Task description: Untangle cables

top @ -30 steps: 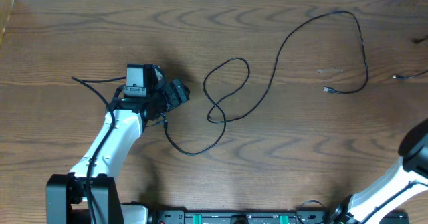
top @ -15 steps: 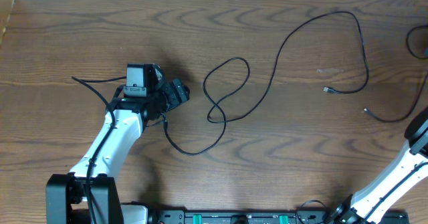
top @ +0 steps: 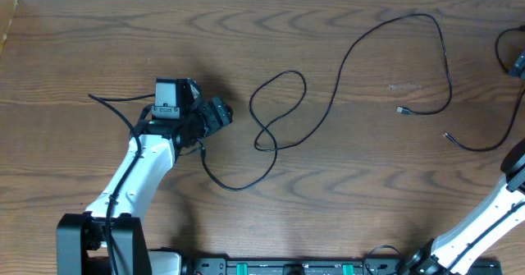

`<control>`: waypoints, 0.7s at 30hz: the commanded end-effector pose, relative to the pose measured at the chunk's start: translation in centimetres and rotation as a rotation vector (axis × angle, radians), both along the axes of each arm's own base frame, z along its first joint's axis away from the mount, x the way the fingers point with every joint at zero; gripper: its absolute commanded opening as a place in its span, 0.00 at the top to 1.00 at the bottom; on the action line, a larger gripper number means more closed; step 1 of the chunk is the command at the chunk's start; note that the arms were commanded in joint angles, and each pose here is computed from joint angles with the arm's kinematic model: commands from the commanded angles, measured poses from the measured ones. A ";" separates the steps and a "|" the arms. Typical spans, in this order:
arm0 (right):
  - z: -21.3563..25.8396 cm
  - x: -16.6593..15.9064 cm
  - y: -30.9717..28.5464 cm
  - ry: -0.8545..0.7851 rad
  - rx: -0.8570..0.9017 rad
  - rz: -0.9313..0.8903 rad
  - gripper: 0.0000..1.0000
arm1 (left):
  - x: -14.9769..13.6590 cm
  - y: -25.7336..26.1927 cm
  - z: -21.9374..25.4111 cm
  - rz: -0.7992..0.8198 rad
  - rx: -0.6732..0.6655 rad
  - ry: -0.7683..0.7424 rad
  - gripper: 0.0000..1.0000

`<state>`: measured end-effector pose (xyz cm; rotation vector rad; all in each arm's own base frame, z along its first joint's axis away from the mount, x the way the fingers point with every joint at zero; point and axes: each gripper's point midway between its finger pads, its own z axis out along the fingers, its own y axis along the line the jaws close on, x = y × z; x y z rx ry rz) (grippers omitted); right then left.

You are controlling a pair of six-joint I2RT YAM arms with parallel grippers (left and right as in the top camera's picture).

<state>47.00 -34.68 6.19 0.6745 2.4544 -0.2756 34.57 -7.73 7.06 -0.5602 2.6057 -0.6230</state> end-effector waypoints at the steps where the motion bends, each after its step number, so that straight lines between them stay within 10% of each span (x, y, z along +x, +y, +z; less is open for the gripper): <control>1: 5.9 0.8 1.4 -0.111 0.021 0.043 0.01 | 0.6 0.1 0.4 -0.015 0.023 -0.019 0.10; 21: 8.9 -7.8 10.4 0.096 0.359 0.024 0.01 | 0.6 0.1 0.4 -0.015 0.023 -0.019 0.09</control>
